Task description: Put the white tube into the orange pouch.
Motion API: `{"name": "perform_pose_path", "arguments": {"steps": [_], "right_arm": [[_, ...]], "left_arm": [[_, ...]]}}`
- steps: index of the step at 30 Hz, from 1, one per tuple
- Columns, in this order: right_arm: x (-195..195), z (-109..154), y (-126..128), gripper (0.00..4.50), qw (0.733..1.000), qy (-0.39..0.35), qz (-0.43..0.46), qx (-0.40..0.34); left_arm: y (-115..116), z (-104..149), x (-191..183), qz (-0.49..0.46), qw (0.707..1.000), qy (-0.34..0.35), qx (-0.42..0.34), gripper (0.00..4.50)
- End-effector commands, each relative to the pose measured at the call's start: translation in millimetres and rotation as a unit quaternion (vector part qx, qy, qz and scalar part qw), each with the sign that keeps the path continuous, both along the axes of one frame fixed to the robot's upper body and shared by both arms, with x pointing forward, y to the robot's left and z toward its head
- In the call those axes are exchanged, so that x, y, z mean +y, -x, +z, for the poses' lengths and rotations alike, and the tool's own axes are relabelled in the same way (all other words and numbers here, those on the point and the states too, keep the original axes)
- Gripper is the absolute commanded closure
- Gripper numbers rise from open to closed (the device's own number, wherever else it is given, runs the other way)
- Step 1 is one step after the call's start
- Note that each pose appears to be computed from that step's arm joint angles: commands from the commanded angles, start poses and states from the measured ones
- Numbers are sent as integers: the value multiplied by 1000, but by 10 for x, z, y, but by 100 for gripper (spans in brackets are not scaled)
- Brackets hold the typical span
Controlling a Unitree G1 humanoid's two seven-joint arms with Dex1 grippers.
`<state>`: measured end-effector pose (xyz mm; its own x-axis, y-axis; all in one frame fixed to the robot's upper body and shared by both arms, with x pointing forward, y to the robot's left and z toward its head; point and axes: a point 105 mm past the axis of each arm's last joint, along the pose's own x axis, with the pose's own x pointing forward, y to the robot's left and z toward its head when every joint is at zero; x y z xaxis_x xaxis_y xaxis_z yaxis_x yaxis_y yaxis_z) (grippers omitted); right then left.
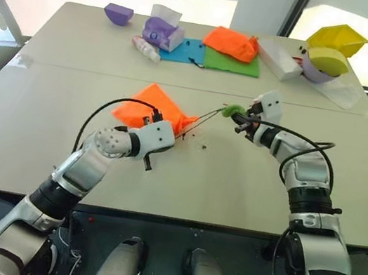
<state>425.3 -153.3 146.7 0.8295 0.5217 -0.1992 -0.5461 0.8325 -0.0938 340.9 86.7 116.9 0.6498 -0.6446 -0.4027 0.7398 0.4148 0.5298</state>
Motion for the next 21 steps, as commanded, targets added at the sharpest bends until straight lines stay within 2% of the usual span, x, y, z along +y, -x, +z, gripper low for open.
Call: {"name": "perform_pose_path", "arguments": {"steps": [1, 6, 18, 21], "right_arm": [[-46, 241, -29, 450, 999, -5, -7, -40], [16, 227, 10, 450, 999, -1, 10, -36], [-2, 216, 35, 450, 999, 4, 9, -36], [-113, 222, -10, 450, 999, 5, -19, -36]], "left_arm": [[18, 87, 13, 1, 1000, 10, -22, 400], [12, 152, 25, 15, 999, 42, -17, 400], [70, 112, -27, 10, 999, 44, -15, 400], [121, 74, -9, 12, 999, 45, -5, 400]]}}
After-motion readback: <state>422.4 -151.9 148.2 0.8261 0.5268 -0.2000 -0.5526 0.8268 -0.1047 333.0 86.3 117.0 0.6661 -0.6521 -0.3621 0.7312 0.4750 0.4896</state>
